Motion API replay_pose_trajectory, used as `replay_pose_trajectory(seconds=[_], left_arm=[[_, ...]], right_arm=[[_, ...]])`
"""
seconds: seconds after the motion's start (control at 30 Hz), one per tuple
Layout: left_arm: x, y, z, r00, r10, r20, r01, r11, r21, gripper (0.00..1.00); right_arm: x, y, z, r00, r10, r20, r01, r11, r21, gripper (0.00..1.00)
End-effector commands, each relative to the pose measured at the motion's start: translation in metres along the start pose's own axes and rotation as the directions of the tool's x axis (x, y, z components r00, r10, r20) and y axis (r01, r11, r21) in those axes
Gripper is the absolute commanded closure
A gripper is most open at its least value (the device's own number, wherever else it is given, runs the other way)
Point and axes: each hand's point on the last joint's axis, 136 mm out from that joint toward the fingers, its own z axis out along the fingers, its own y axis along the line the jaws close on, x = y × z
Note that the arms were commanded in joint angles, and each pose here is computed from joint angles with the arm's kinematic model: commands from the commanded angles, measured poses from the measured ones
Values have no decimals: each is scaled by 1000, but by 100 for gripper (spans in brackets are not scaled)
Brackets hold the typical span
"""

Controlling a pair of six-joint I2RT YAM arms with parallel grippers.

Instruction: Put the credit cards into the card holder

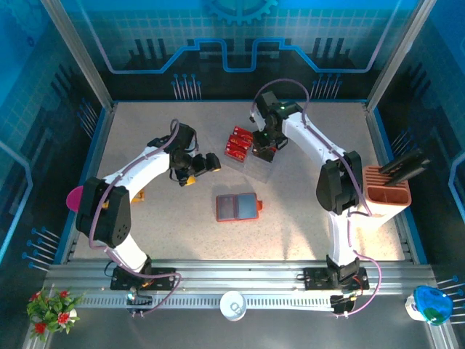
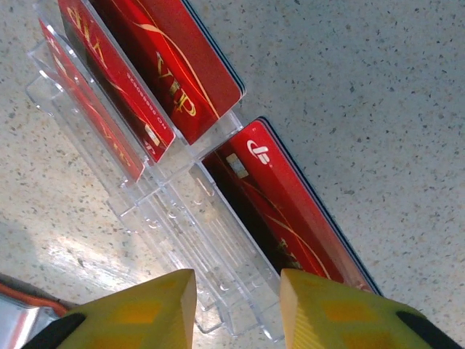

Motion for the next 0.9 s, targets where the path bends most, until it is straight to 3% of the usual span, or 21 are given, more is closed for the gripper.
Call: replay_pose_trajectory(seconds=[0.0,0.37,0.6,0.87], left_arm=[[4,-4,5,1000,-5,-15,5,1000,5,1],[4,-11,10,1000,2,-20,-2,1000,-2,1],[5,-12,10,1000,4,-20,-4,1000,-9,1],[7,-12,9,1000,8,-18,-9,1000,-12,1]], right_arm=[[3,-6,4,998,-43,-38,44,999,19,66],[8,-4,24,995,-63,-80,64,998,8,68],[8,-5,23,994,-74,-77,75,997,9,84],[0,5,2,988,-156,4,156,988,-18,98]])
